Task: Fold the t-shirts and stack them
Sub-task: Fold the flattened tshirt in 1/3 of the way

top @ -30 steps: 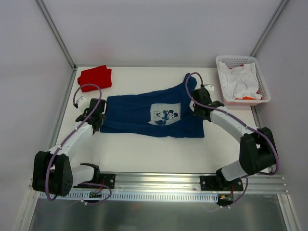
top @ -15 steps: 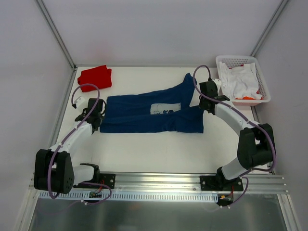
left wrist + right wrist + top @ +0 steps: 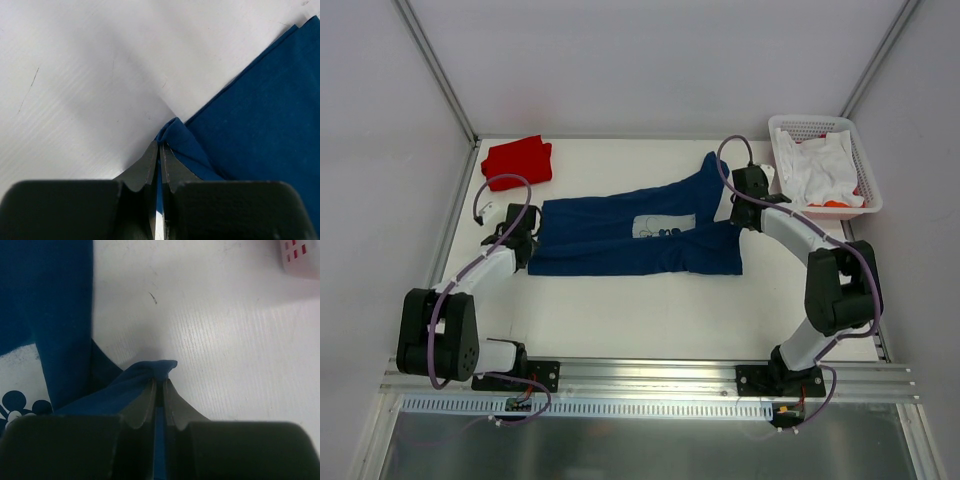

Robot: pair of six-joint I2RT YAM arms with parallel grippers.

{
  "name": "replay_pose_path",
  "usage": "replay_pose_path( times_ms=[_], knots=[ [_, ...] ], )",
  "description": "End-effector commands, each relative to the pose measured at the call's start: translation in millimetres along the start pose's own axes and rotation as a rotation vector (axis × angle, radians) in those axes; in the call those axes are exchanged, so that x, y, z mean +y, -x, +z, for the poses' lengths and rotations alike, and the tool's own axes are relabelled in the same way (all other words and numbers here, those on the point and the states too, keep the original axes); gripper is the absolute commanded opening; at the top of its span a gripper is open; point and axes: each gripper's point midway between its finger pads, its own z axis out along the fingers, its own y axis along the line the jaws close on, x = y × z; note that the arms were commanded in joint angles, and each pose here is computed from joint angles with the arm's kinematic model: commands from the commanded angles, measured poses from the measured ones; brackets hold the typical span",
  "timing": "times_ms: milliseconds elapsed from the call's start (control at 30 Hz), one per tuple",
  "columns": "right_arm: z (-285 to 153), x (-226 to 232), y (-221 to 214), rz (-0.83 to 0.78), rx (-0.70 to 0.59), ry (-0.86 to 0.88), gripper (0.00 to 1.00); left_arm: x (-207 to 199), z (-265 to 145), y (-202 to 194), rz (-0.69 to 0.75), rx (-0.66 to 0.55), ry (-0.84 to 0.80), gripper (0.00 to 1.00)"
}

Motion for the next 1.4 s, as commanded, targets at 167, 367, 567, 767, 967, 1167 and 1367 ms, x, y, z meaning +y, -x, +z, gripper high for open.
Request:
replay_pose_path(
  times_ms=[167,367,567,767,967,1167,1367],
  knots=[
    [6.7,7.0,17.1,0.01,-0.031,0.019,0.0,-10.3,8.7,13.2,0.005,-0.03,-0.002,0.0],
    [13.8,9.2,11.6,0.003,-0.012,0.017,0.0,-20.5,14.8,17.3,0.011,-0.028,-0.009,0.0],
    [23.0,11.8,7.6,-0.016,0.015,0.01,0.25,-32.5,21.0,22.7,0.027,-0.026,-0.018,0.52],
    [22.2,12.8,9.3,-0.021,0.014,0.016,0.64,-39.6,18.1,29.4,0.036,-0.036,-0.038,0.99],
    [1.3,12.3,19.9,-0.026,-0.019,0.033,0.63,-48.2,2.6,39.9,0.032,-0.058,-0.096,0.99],
    [-23.8,29.2,15.4,-0.053,-0.033,0.07,0.62,-59.9,-20.1,41.2,0.036,-0.071,-0.176,0.99],
    [-45.1,61.6,-9.2,-0.097,-0.027,0.127,0.61,-68.6,-30.1,15.5,0.053,-0.028,-0.222,0.99]
  ],
)
